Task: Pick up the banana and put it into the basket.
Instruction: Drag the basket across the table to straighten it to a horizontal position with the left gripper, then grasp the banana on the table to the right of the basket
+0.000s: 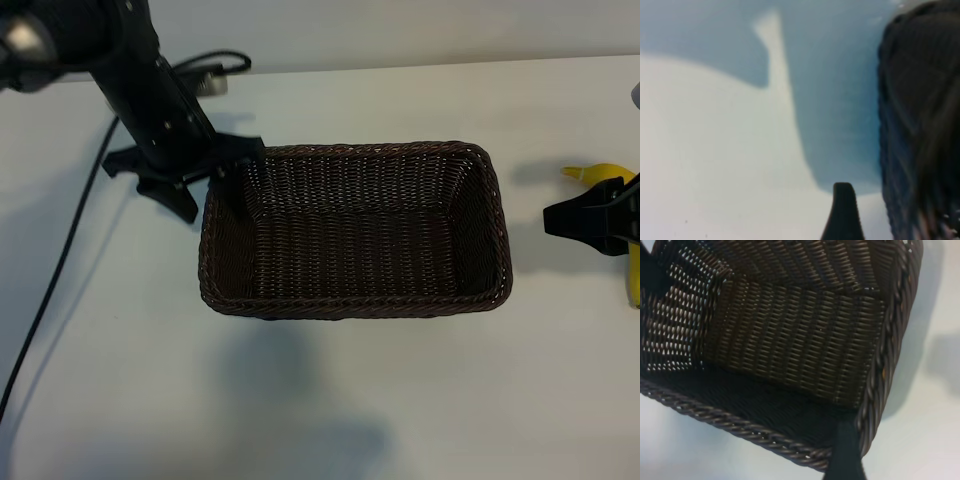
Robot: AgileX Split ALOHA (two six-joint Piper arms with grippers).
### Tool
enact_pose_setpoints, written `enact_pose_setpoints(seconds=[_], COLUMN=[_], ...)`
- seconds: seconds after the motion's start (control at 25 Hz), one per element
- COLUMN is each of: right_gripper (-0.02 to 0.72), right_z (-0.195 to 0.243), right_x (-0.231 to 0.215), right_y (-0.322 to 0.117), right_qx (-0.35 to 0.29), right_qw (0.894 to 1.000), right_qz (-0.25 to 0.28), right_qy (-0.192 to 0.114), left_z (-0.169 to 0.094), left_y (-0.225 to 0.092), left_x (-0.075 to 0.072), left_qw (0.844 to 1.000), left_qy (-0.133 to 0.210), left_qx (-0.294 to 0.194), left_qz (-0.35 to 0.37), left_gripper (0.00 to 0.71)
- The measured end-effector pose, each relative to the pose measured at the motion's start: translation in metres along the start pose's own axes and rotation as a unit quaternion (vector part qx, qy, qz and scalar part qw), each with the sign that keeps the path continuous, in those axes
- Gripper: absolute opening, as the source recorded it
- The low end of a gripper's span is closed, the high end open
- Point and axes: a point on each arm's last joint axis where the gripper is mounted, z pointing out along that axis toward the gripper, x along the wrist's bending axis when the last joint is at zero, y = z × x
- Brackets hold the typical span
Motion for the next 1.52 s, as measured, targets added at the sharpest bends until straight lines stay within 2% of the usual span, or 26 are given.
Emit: enact_pose_setpoints(seconds=[0.24, 0.36, 0.4, 0.52, 0.64, 0.68, 0.88, 1.04, 1.16, 1.36, 1.52], right_gripper=[0.568, 0.568, 0.568, 0.568, 0.568, 0.568, 0.568, 0.568, 0.568, 0.568, 0.568], right_z=[0.0, 0.0, 0.0, 0.0, 0.0, 0.0, 0.0, 0.0, 0.0, 0.0, 0.0], right_x=[0.0, 0.0, 0.0, 0.0, 0.0, 0.0, 0.0, 0.0, 0.0, 0.0, 0.0], right_y=[0.0, 0.0, 0.0, 0.0, 0.0, 0.0, 0.0, 0.0, 0.0, 0.0, 0.0], right_qx=[0.0, 0.0, 0.0, 0.0, 0.0, 0.0, 0.0, 0.0, 0.0, 0.0, 0.0], right_qw=[1.0, 1.0, 1.0, 1.0, 1.0, 1.0, 1.0, 1.0, 1.0, 1.0, 1.0], right_qz=[0.0, 0.0, 0.0, 0.0, 0.0, 0.0, 0.0, 0.0, 0.0, 0.0, 0.0], right_qy=[0.0, 0.0, 0.0, 0.0, 0.0, 0.0, 0.0, 0.0, 0.0, 0.0, 0.0], left_z=[-0.06, -0.084, -0.091, -0.1, -0.104, -0.107, -0.118, -0.129, -0.138, -0.142, -0.129], left_y=[0.001, 0.002, 0.002, 0.002, 0.004, 0.005, 0.004, -0.001, -0.008, -0.031, -0.057], left_x=[-0.014, -0.014, -0.011, 0.001, 0.018, 0.028, 0.072, 0.099, 0.108, 0.105, 0.104], left_qw=[0.996, 0.99, 0.987, 0.981, 0.977, 0.975, 0.97, 0.966, 0.963, 0.966, 0.971], left_qy=[-0.004, 0.028, 0.05, 0.105, 0.136, 0.147, 0.173, 0.176, 0.178, 0.182, 0.181], left_qx=[-0.089, -0.131, -0.143, -0.158, -0.162, -0.163, -0.168, -0.176, -0.185, -0.175, -0.143], left_qz=[0.029, 0.042, 0.046, 0.043, 0.03, 0.021, -0.032, -0.068, -0.081, -0.06, -0.056], left_gripper=[0.589, 0.589, 0.589, 0.589, 0.589, 0.589, 0.588, 0.588, 0.588, 0.588, 0.588])
